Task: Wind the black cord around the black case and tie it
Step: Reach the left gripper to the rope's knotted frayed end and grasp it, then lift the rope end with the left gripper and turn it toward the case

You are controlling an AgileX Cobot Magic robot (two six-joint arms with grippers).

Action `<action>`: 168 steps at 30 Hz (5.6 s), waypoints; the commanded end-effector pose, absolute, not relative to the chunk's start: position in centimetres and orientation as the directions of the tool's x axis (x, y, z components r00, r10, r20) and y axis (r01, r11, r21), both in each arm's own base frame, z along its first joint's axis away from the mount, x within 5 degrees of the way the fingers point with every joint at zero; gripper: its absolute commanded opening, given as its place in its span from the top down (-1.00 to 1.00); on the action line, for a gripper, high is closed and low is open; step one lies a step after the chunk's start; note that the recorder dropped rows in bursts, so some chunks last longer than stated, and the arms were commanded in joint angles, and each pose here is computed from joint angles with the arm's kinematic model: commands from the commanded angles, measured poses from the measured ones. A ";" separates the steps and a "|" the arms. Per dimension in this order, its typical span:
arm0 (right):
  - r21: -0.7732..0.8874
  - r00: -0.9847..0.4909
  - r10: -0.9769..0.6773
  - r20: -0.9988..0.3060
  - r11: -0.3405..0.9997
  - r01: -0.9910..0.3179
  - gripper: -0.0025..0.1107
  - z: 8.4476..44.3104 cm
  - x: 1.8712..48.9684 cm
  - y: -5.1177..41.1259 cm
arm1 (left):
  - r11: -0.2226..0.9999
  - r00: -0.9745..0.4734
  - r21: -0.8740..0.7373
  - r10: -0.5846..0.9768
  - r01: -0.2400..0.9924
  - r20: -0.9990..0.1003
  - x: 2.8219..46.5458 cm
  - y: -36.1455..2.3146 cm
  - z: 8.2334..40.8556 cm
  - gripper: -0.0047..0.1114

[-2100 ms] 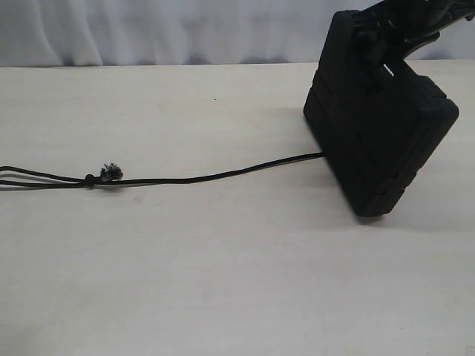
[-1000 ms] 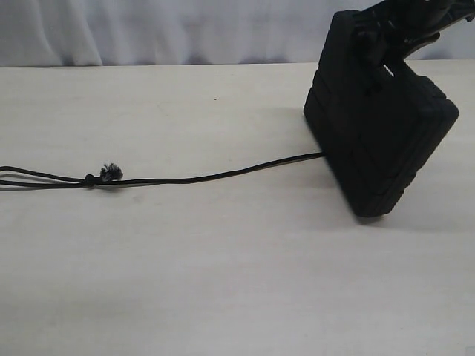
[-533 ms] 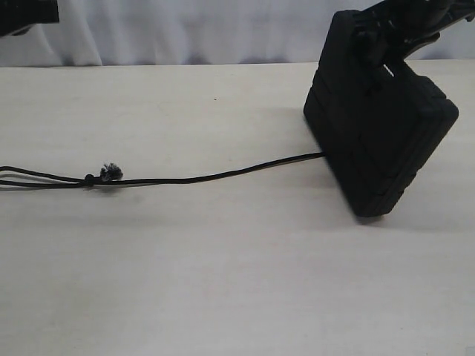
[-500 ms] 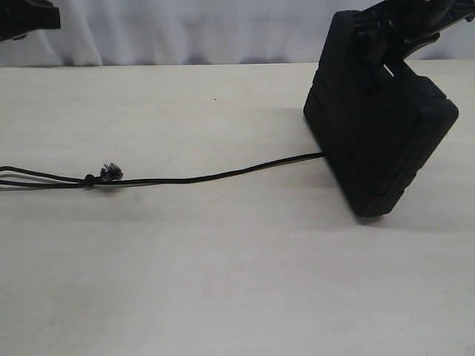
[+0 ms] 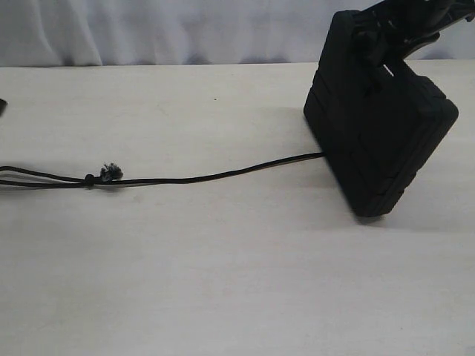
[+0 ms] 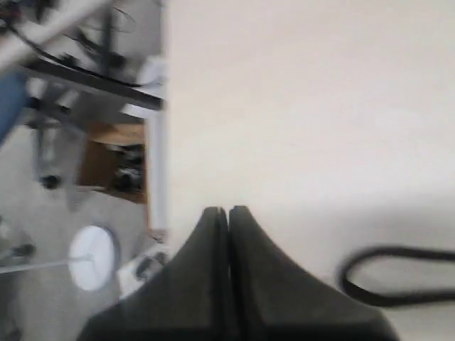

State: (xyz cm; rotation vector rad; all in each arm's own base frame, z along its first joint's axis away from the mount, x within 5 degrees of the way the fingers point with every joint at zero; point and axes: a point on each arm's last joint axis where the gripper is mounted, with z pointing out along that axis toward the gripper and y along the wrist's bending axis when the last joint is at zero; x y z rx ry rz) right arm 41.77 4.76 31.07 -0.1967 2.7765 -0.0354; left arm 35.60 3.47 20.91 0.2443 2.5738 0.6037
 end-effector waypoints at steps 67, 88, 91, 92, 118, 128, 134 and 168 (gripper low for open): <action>-0.040 -0.933 -0.137 -0.332 0.990 -0.132 0.88 30.6 41.7 4.6 | 0.624 -0.807 -0.520 0.371 0.583 -0.460 37.7 -14.1 15.0 -0.22; -0.040 -0.933 -0.137 -0.332 0.990 -0.132 0.88 30.6 41.7 4.6 | -0.388 0.388 -0.026 0.921 0.921 -0.024 35.5 -13.1 15.5 -0.01; -0.040 -0.933 -0.137 -0.332 0.990 -0.132 0.88 30.6 41.7 4.6 | -0.490 0.485 0.037 0.870 0.871 0.088 35.0 -14.1 14.3 -0.01; -0.040 -0.933 -0.137 -0.332 0.990 -0.132 0.88 30.6 41.7 4.6 | -0.481 0.474 0.064 0.875 0.874 0.098 35.1 -14.3 14.1 -0.01; -0.040 -0.933 -0.137 -0.332 0.990 -0.132 0.88 30.6 41.7 4.6 | -0.268 0.288 -0.125 0.939 0.955 0.189 31.7 -12.2 10.9 0.92; -0.040 -0.933 -0.137 -0.332 0.990 -0.132 0.88 30.6 41.7 4.6 | 0.017 -0.098 -0.232 0.934 0.972 -0.342 30.2 -18.0 11.4 0.92; -0.040 -0.933 -0.137 -0.332 0.990 -0.132 0.88 30.6 41.7 4.6 | 0.026 -0.189 -0.232 0.672 0.972 -0.716 30.8 -21.5 13.7 0.91; -0.040 -0.933 -0.137 -0.332 0.990 -0.132 0.88 30.6 41.7 4.6 | -0.464 0.481 0.127 0.834 0.877 -0.271 29.8 -17.6 11.2 0.04</action>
